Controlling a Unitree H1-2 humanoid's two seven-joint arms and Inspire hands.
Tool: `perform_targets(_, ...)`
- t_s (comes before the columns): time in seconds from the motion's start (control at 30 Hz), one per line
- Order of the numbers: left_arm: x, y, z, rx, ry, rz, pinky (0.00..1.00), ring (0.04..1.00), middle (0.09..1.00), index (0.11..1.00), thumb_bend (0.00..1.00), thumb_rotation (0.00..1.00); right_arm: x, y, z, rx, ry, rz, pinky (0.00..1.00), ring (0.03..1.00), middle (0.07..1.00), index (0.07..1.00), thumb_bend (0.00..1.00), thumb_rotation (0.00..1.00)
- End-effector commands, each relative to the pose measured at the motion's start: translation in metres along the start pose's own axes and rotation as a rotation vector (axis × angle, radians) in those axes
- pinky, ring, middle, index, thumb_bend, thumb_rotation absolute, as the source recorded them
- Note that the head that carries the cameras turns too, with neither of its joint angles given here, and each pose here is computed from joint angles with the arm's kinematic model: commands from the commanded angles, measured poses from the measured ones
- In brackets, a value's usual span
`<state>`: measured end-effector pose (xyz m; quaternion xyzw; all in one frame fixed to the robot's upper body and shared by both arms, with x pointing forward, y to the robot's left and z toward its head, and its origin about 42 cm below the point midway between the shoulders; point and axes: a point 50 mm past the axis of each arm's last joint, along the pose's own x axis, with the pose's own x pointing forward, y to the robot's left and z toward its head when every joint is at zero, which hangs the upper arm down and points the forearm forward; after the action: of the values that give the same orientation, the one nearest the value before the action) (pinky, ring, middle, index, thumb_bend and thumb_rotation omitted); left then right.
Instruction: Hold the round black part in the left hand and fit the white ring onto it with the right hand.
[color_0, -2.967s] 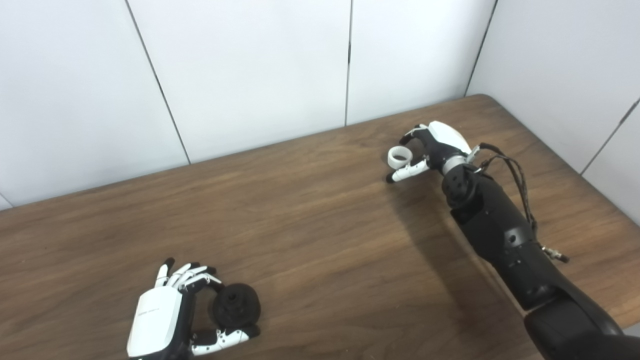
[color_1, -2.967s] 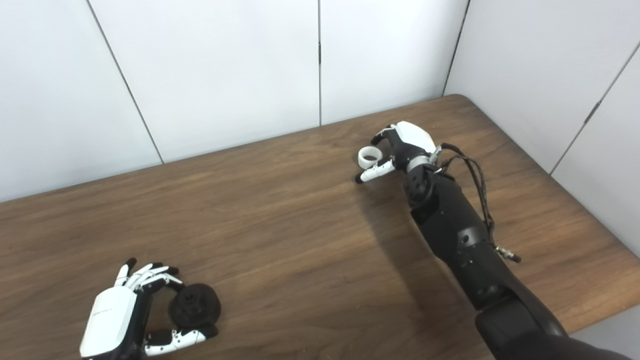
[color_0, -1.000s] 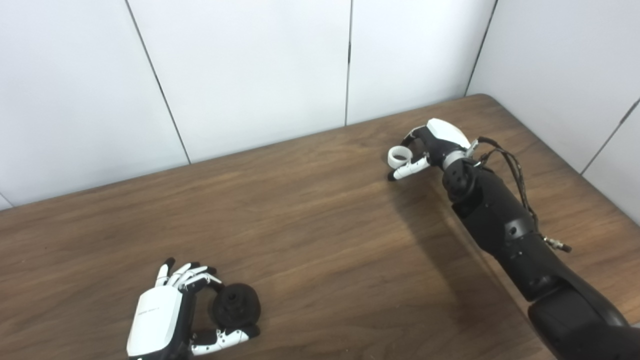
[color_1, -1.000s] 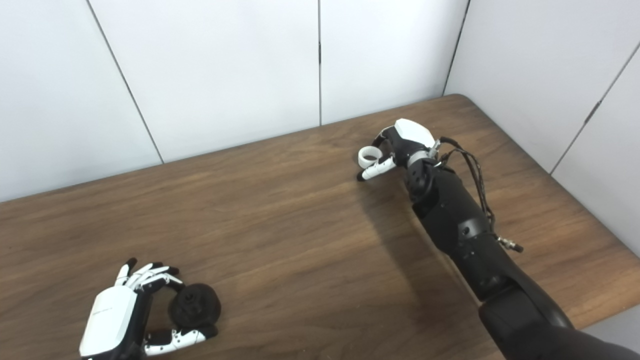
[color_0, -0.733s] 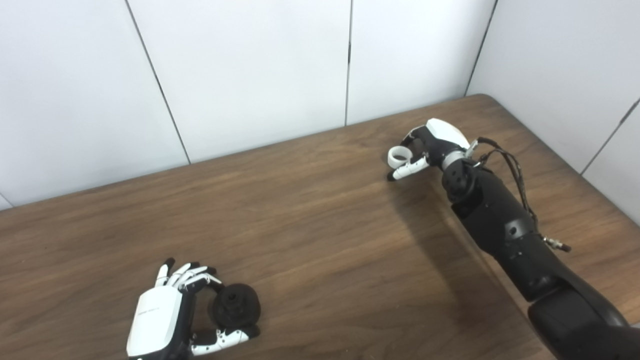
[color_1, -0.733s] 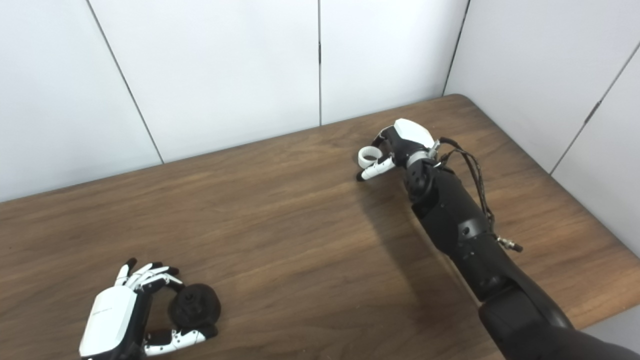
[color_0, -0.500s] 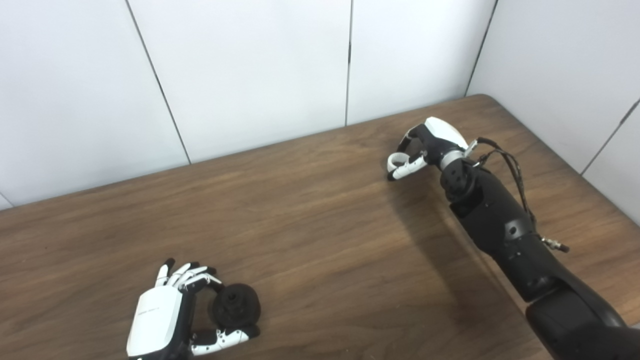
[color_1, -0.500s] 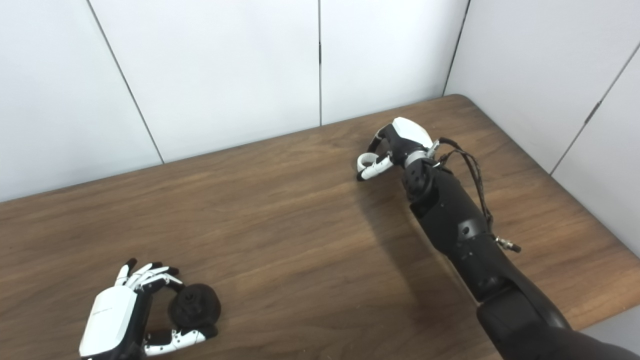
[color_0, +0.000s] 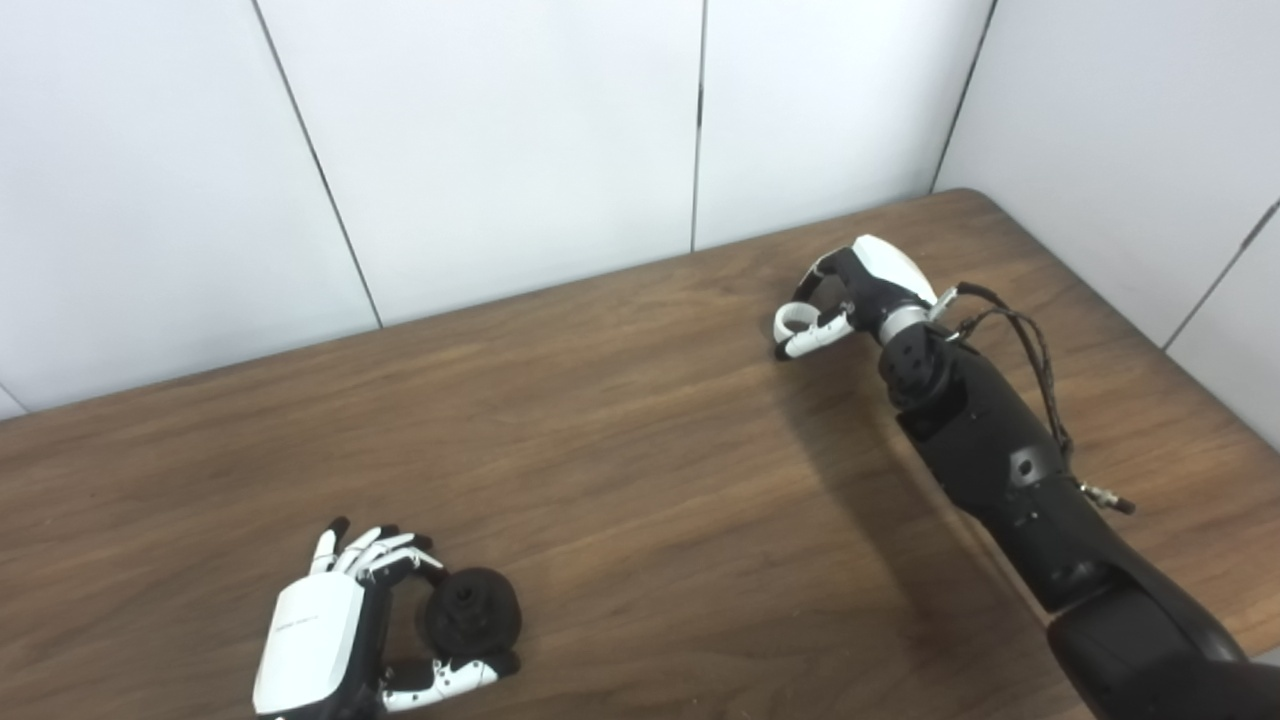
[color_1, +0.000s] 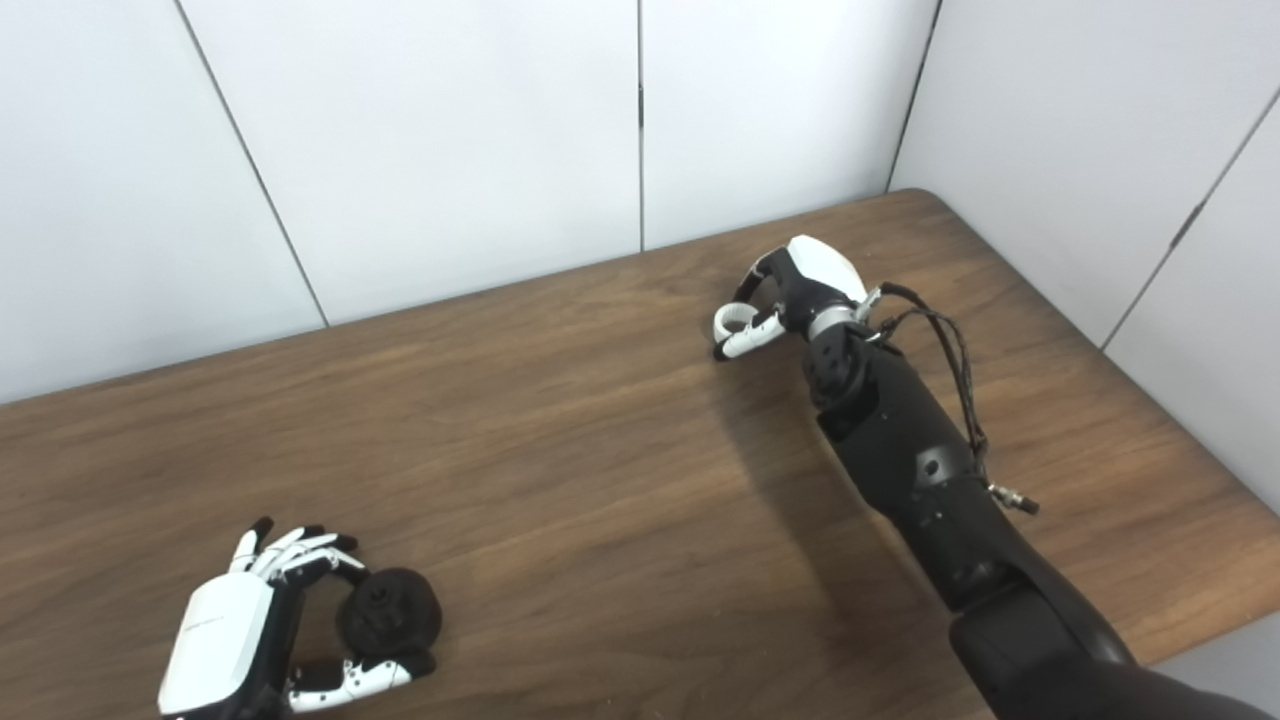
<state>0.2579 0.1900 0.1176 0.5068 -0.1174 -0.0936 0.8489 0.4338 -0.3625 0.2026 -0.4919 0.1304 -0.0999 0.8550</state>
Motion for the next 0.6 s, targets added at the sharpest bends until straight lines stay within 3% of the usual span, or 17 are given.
perform_targets(0.0,-0.001,0.006,-0.001,0.028,-0.001,0.013,1.00,0.866,0.766,0.484,0.52,0.05,0.002,-0.026,0.006,-0.016,-0.038,-0.075,1.00,0.980,0.835,0.485,0.52,0.13)
perform_targets(0.13,-0.001,0.005,0.001,0.021,-0.004,0.022,1.00,0.860,0.761,0.483,0.52,0.05,-0.001,-0.028,0.005,-0.003,-0.055,-0.077,1.00,0.980,0.830,0.485,0.52,0.13)
perform_targets(0.57,-0.001,-0.002,0.010,0.023,-0.016,0.019,1.00,0.863,0.766,0.483,0.52,0.05,-0.041,-0.031,0.052,-0.035,-0.244,-0.016,1.00,0.993,0.846,0.484,0.52,0.14)
